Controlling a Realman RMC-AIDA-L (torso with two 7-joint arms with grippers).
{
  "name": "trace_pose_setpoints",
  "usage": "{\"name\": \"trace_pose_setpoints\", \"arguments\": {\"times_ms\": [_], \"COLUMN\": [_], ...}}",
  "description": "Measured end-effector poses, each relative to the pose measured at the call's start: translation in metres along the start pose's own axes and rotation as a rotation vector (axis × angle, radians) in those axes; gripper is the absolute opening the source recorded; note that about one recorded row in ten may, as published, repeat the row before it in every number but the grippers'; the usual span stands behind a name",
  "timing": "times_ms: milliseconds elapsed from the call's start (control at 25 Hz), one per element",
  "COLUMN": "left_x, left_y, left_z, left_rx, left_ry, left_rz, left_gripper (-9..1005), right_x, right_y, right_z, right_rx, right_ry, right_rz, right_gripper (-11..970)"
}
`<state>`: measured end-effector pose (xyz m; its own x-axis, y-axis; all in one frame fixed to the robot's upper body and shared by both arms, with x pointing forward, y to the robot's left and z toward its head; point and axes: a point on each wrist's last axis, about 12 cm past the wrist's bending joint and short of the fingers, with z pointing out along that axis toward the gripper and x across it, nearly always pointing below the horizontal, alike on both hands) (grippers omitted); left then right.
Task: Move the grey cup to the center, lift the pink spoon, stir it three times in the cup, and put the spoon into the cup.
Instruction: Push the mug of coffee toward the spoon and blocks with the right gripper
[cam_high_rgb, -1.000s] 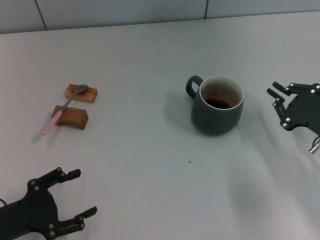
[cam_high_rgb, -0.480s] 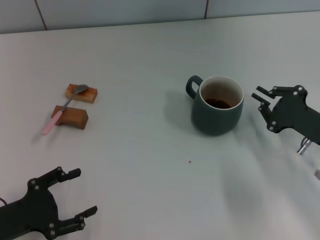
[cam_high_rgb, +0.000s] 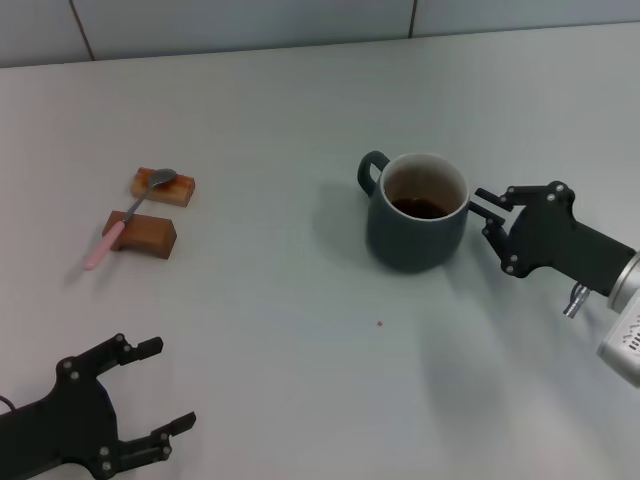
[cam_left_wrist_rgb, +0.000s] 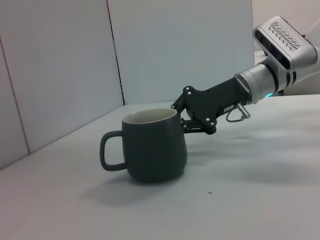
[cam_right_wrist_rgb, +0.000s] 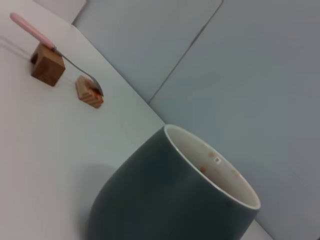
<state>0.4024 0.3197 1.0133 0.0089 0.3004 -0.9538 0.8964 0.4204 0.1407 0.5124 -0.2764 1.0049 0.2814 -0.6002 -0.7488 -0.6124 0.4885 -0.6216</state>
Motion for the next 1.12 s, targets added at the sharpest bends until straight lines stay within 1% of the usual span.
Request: {"name": "trace_pose_setpoints", "arguments": {"times_ms": [280, 640, 1120], "left_x": [-0.001, -0.002, -0.002], "left_y": [0.0, 0.003, 0.003], "left_z": [0.001, 0.002, 0.004], "left_rx": [0.0, 0.003, -0.007], "left_ry": [-0.004, -0.007, -0.019], "left_rz": [0.001, 0.007, 0.001], "left_gripper": [830, 829, 829], "right_x": [-0.005, -0.017, -0.032], "right_y": [0.006, 0.008, 0.015], "right_z": [0.006, 0.021, 0.039], "right_rx": [-0.015, -0.047, -0.116], "right_ry": [-0.024, -0.072, -0.122], "right_rz": [0.019, 0.019, 0.024], "right_gripper": [139, 139, 138]}}
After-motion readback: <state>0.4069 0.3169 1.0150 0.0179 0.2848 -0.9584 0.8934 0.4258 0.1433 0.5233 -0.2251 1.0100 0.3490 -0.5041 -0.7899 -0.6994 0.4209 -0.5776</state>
